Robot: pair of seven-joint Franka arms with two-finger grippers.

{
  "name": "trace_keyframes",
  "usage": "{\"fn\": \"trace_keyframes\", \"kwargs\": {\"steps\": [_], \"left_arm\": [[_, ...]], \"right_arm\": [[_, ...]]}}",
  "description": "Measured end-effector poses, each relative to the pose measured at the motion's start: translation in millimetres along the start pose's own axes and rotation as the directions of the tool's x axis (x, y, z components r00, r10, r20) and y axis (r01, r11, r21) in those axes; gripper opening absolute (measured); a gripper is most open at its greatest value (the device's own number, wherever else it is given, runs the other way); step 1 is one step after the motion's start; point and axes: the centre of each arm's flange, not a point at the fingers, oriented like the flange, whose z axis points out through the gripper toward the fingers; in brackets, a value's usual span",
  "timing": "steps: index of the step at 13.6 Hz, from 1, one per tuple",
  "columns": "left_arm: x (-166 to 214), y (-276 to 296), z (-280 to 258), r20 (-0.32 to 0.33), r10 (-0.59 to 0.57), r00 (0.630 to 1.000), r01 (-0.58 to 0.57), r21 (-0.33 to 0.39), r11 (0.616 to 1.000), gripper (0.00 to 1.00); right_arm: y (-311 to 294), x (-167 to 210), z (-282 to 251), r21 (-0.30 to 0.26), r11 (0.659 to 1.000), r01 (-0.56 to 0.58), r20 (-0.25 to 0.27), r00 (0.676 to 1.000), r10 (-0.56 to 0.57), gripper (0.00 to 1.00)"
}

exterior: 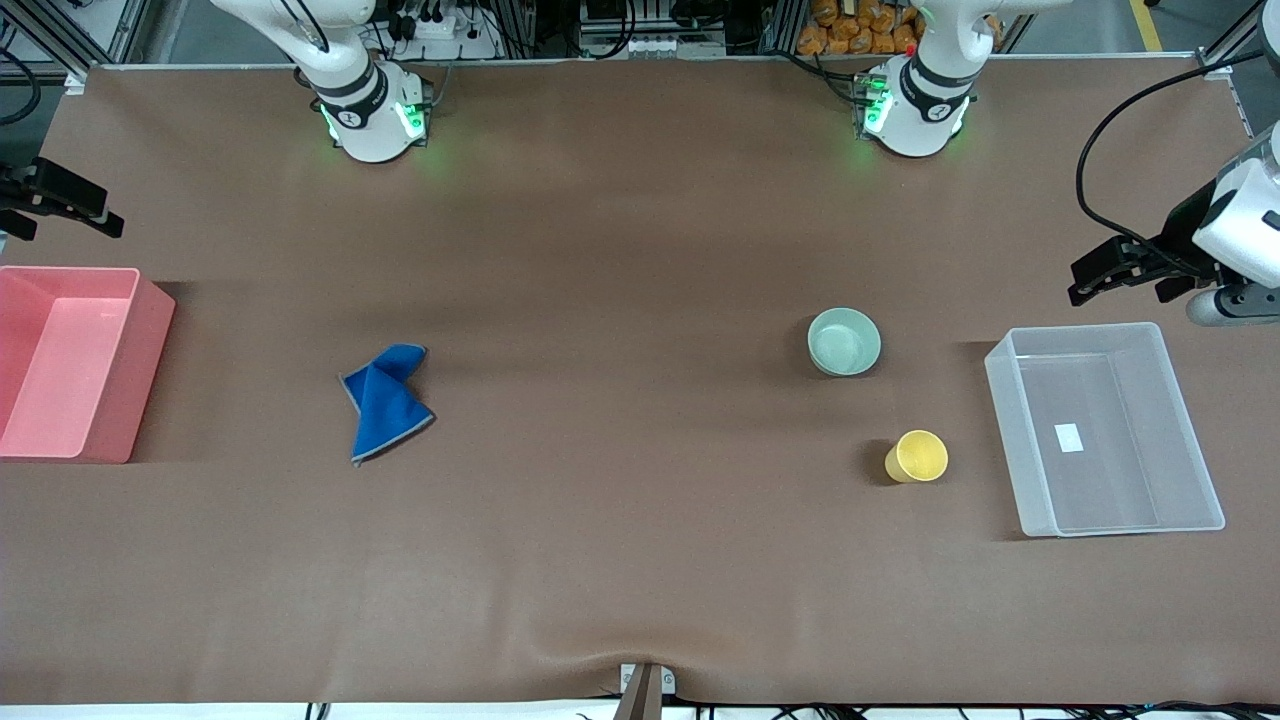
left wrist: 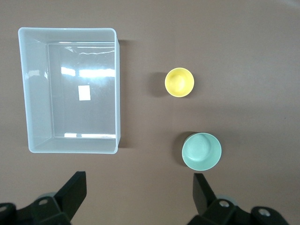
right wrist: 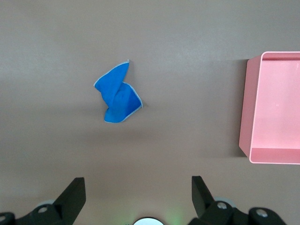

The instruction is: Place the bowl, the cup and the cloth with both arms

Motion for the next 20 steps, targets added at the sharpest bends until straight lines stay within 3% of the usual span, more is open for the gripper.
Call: {"fn": "trace_keyframes", "kwargs": {"steps": [9, 14, 20], "left_arm": [[0, 0, -1, -0.001, -0.001, 1.0, 0.001, 0.0, 1.0, 1.0], [0, -1, -1, 0.001, -0.001, 1.0, 0.001, 0.0, 1.0, 1.0], [1, -2, 2, 0.005, -0.02, 1.0, 0.02, -0.001, 1.0, 1.0]], "right_arm": [[-1, 0, 0, 0.0, 1.0, 0.002, 0.0, 1.0, -0.002, 1.0], [-2, -8, -2, 0.006, 1.0, 0.004, 0.05, 0.999, -0.004, 1.0], [-2, -4, 71, 0.031, 1.0, 0.0, 0.27, 0.963, -0.009, 1.0]]}}
